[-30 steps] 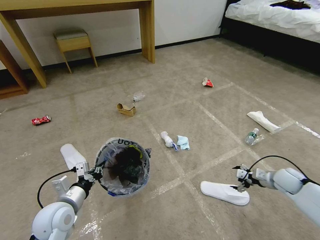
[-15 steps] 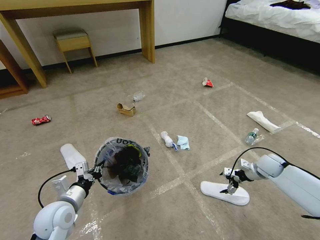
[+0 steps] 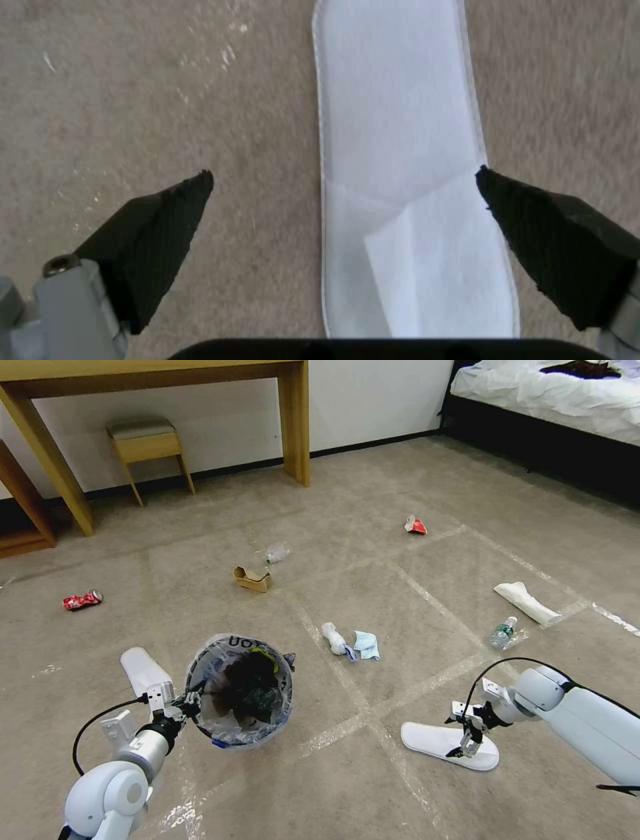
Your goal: Pick up the trash bin and place the garbage on the floor into it.
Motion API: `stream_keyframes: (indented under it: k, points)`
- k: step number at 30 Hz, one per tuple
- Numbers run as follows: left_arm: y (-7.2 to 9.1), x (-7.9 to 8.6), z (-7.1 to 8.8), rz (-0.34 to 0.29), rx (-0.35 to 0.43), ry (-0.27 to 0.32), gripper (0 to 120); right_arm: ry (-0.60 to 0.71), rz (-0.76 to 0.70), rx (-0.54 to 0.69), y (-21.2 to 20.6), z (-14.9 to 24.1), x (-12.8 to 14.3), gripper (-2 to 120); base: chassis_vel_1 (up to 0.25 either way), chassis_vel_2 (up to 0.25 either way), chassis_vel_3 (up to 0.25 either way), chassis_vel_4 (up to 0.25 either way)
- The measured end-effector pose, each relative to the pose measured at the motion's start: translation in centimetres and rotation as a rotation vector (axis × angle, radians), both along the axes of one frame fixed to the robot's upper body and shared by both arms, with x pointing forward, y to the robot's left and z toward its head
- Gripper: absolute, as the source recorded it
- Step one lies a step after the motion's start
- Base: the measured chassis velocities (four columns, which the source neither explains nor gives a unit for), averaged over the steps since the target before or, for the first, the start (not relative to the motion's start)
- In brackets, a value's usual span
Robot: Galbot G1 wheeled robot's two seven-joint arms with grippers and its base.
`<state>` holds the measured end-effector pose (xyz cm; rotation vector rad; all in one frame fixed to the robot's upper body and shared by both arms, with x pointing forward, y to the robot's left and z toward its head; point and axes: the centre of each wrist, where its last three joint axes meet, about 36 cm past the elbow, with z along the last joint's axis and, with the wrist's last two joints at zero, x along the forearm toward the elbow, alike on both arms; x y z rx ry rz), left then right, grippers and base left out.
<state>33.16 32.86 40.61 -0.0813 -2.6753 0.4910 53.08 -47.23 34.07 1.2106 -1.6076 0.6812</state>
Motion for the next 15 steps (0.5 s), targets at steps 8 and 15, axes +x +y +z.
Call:
stream_keyframes:
  k: [8, 15]
  points:
    - [0.1, 0.0, -0.6, -0.002, 0.009, 0.004, 0, -0.021, -0.051, -0.005, -1.8, -0.5, -0.5, 100, 0.0, 0.0, 0.0, 0.0]
    - [-0.1, 0.1, -1.0, -0.005, 0.011, 0.005, 0, -0.028, -0.065, -0.012, -2.2, -1.0, -0.5, 100, 0.0, 0.0, 0.0, 0.0]
